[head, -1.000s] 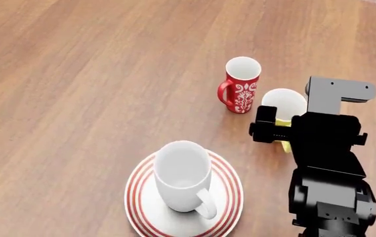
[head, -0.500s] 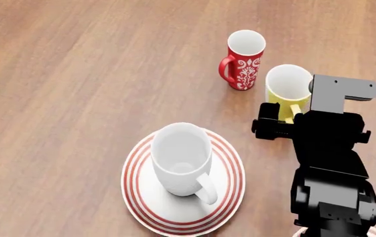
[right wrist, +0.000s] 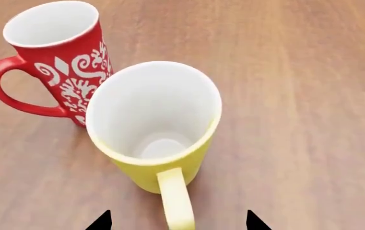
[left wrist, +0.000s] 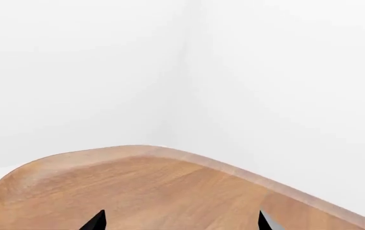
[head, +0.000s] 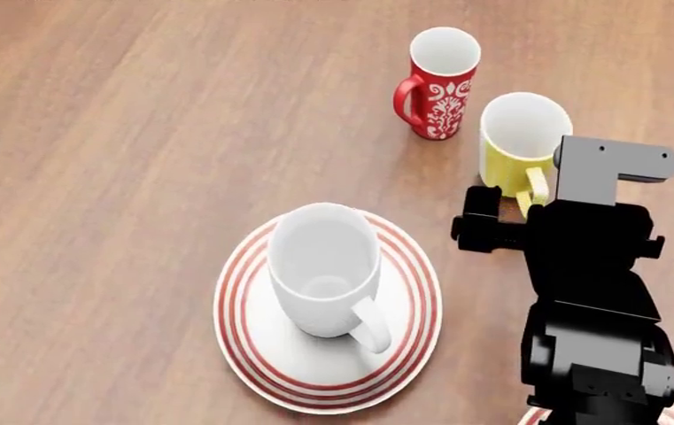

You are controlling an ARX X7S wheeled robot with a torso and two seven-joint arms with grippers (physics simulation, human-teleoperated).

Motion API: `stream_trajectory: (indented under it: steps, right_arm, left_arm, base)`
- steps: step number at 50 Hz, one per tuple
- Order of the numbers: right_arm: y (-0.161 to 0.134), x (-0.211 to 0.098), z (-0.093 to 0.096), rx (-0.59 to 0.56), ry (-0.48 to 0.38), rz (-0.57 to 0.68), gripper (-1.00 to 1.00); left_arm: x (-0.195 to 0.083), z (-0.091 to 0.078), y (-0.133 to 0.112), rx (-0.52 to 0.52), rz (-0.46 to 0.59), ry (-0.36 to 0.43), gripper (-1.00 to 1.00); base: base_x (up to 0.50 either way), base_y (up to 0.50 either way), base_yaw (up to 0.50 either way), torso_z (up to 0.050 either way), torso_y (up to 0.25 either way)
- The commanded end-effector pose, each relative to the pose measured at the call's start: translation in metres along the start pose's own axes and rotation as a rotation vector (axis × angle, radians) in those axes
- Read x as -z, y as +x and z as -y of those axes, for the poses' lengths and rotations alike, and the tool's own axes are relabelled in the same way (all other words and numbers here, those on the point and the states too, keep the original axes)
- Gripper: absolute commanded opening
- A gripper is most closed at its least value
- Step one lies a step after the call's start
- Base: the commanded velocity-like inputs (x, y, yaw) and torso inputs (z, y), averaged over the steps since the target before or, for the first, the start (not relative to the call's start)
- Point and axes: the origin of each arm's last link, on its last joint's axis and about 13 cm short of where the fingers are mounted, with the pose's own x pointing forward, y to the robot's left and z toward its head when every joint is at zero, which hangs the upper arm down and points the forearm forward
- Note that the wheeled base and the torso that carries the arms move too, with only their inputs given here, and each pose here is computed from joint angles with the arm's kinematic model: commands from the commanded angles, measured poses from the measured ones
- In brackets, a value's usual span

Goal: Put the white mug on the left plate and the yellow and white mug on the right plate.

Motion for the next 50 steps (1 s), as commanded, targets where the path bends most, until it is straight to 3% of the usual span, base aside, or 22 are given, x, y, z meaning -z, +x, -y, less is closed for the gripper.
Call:
stream_trajectory:
  steps: [1,8,12,19,20,37,50]
  right_arm:
    - [0.0,0.001,0.0,0.0,0.0,-0.004,1.0]
    - [0.0,0.002,0.0,-0.001,0.001,-0.006,1.0]
    - [0.0,0.001,-0.001,-0.002,0.0,-0.005,1.0]
    - [0.001,-0.002,0.0,-0.002,0.01,0.028,1.0]
    - [0.001,-0.002,0.0,-0.012,0.027,0.039,-1.0]
    - [0.001,0.0,0.003,-0.017,0.061,0.104,-1.0]
    - [0.002,-0.012,0.006,-0.095,0.12,0.347,-1.0]
  left_arm:
    - [0.0,0.0,0.0,-0.002,-0.001,-0.007,1.0]
    - [-0.001,0.0,0.001,-0.021,0.012,0.016,1.0]
    - [-0.002,-0.002,0.0,-0.035,0.001,-0.043,1.0]
    - [-0.001,-0.001,0.001,-0.019,0.0,-0.025,1.0]
    - [-0.001,-0.001,0.0,-0.019,0.0,-0.024,1.0]
    - [-0.002,-0.001,0.0,-0.013,0.002,-0.025,1.0]
    - [-0.002,0.0,0.0,-0.008,-0.001,-0.019,1.0]
  base:
    - [0.0,0.0,0.0,0.0,0.0]
    - [0.0,0.0,0.0,0.0,0.0]
    - [0.0,0.0,0.0,0.0,-0.125]
    - [0.0,0.0,0.0,0.0,0.0]
    - [0.0,0.0,0.0,0.0,0.0]
    - [0.0,0.0,0.0,0.0,0.0]
    - [0.0,0.0,0.0,0.0,0.0]
